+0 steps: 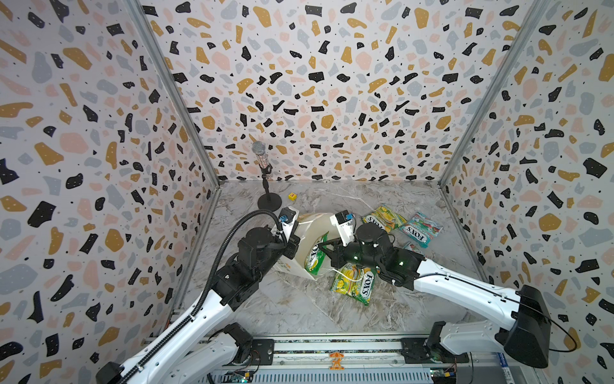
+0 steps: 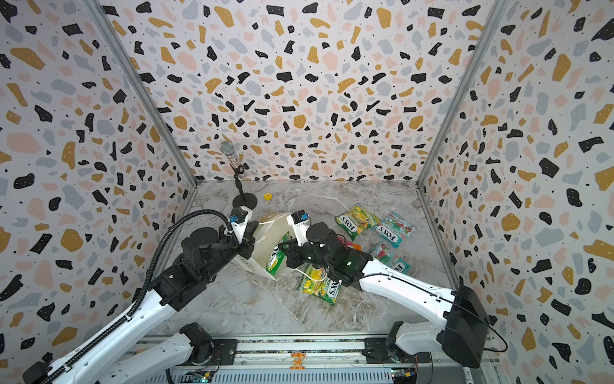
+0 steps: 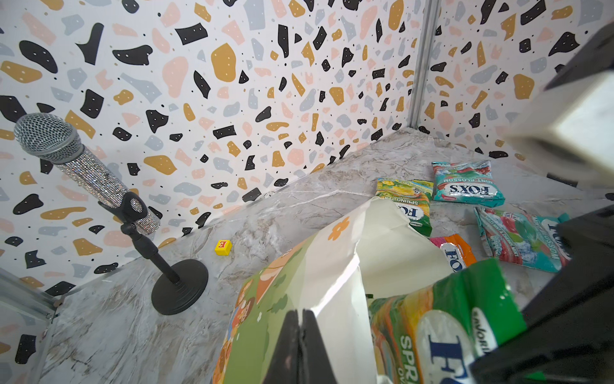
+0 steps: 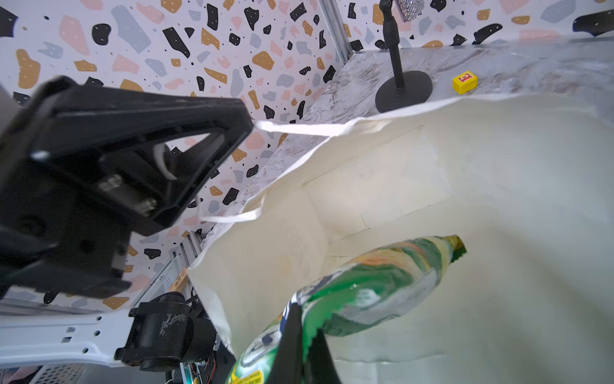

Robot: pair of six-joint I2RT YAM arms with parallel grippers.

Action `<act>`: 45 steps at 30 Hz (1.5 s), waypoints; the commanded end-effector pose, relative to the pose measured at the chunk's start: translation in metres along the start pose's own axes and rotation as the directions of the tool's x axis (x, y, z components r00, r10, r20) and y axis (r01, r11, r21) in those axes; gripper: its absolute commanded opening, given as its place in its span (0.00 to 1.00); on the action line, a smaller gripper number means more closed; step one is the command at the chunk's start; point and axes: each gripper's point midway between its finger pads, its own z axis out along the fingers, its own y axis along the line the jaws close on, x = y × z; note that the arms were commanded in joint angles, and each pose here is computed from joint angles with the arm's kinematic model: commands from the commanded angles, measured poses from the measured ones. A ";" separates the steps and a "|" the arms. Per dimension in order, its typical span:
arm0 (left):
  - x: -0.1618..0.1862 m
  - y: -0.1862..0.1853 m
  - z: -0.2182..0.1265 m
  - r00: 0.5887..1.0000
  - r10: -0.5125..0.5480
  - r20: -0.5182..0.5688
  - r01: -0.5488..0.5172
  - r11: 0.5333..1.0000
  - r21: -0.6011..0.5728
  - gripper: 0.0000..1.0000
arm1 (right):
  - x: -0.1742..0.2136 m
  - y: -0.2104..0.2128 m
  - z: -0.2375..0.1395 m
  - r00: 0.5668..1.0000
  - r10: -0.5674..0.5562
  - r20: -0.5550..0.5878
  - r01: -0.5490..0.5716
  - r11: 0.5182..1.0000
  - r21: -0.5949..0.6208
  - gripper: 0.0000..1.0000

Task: Take the snacks out of the paper bag
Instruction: 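Pull the green packet up out of the bag with the right gripper, then carry the green packet past the other packets and lower it onto the table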

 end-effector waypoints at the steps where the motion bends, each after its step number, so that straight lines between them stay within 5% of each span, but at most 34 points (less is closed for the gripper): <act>1: -0.013 0.006 -0.003 0.999 -0.015 0.034 0.015 1.000 -0.026 0.00 | -0.023 0.019 -0.023 0.996 -0.049 0.073 0.052 0.998 -0.044 0.00; 20: -0.012 0.013 -0.005 0.999 -0.014 0.030 0.016 0.998 -0.067 0.00 | -0.080 0.012 -0.122 0.953 -0.153 0.261 0.115 0.981 0.153 0.00; 30: -0.013 0.013 -0.006 0.999 -0.011 0.036 0.013 0.998 -0.067 0.00 | -0.111 -0.073 -0.159 0.949 -0.097 0.300 -0.016 0.935 0.355 0.00; 37: -0.016 0.013 -0.010 0.999 -0.011 0.052 0.014 0.998 -0.063 0.00 | -0.119 -0.143 -0.151 0.951 -0.013 0.310 -0.110 0.919 0.378 0.00; 45: -0.017 0.011 -0.011 0.998 -0.010 0.064 0.014 0.999 -0.052 0.00 | -0.125 -0.202 -0.095 0.967 0.059 0.247 -0.138 0.938 0.317 0.00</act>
